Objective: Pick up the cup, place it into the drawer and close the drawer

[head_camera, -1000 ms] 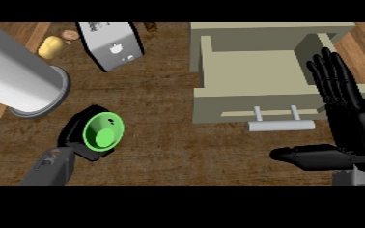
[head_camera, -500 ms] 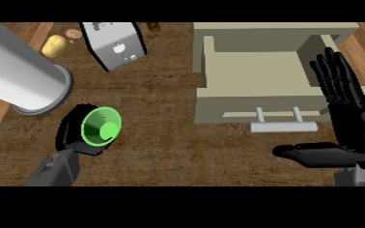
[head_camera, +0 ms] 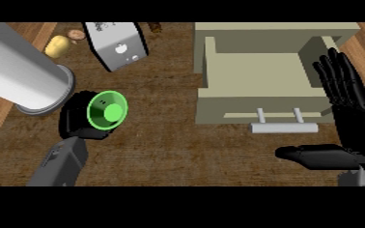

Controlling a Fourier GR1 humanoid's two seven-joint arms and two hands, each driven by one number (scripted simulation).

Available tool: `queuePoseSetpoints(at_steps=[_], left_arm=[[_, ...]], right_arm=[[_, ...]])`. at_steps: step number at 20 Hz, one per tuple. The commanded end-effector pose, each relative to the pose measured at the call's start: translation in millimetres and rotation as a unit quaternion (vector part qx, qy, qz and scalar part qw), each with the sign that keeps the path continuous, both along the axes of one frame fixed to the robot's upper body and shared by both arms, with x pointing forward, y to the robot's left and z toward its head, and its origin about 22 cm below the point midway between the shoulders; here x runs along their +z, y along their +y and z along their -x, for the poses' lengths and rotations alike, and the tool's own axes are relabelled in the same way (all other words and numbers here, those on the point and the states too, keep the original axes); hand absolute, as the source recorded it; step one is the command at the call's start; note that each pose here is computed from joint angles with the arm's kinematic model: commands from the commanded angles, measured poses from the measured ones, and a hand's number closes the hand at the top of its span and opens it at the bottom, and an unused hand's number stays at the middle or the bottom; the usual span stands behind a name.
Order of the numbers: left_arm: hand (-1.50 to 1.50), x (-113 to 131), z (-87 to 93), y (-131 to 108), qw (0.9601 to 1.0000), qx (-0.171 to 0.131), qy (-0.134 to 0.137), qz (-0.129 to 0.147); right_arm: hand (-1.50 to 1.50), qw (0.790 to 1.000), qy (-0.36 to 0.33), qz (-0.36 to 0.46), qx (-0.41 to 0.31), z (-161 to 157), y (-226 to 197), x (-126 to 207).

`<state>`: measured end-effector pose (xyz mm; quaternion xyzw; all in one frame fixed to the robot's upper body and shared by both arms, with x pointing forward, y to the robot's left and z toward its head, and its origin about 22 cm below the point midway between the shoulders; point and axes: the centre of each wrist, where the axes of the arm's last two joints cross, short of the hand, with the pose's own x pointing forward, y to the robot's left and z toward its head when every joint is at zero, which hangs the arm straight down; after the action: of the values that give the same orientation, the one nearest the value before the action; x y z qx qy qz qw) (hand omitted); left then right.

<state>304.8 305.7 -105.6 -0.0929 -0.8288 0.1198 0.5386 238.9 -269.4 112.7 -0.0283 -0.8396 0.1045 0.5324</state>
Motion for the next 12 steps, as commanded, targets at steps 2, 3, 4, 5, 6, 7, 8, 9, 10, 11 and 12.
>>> queuePoseSetpoints(at_steps=[2,3,4,5,6,7,8,9,10,11,12], left_arm=[[1.50,44,-43.6,-24,0.9953,-0.062,-0.074,0.007],[1.50,56,-49.6,-19,0.9939,-0.074,-0.081,0.004],[1.50,65,-59.6,-51,0.9925,-0.080,-0.092,-0.006],[1.50,61,-48.7,-43,0.9923,-0.077,-0.095,-0.017],[1.50,73,-56.0,-53,0.9919,-0.069,-0.103,-0.029],[1.50,82,-59.7,-54,0.9902,-0.074,-0.110,-0.044],[1.50,98,-68.7,-69,0.9892,-0.080,-0.115,-0.043],[1.50,107,-63.2,-61,0.9892,-0.077,-0.112,-0.054],[1.50,131,-78.6,-82,0.9878,-0.085,-0.120,-0.051],[1.50,130,-76.1,-102,0.9882,-0.081,-0.117,-0.057],[1.50,151,-86.1,-114,0.9863,-0.095,-0.123,-0.055]], right_arm=[[-1.50,1.000,-0.002,-0.010,-0.008,2,6,8],[-1.50,1.000,-0.002,-0.003,-0.006,5,6,4],[-1.50,1.000,0.003,-0.006,-0.005,-3,4,-2],[-1.50,1.000,0.004,-0.001,-0.007,13,-12,-5],[-1.50,1.000,0.005,0.004,-0.013,-1,0,11],[-1.50,1.000,0.003,0.006,-0.012,13,2,1],[-1.50,1.000,0.008,-0.003,-0.010,-5,-24,-13],[-1.50,1.000,0.008,-0.005,-0.015,12,-9,-3],[-1.50,1.000,0.002,0.000,-0.007,12,-19,-8],[-1.50,1.000,0.007,0.000,-0.014,14,-8,-13],[-1.50,1.000,0.009,0.002,-0.019,1,-23,-17]])
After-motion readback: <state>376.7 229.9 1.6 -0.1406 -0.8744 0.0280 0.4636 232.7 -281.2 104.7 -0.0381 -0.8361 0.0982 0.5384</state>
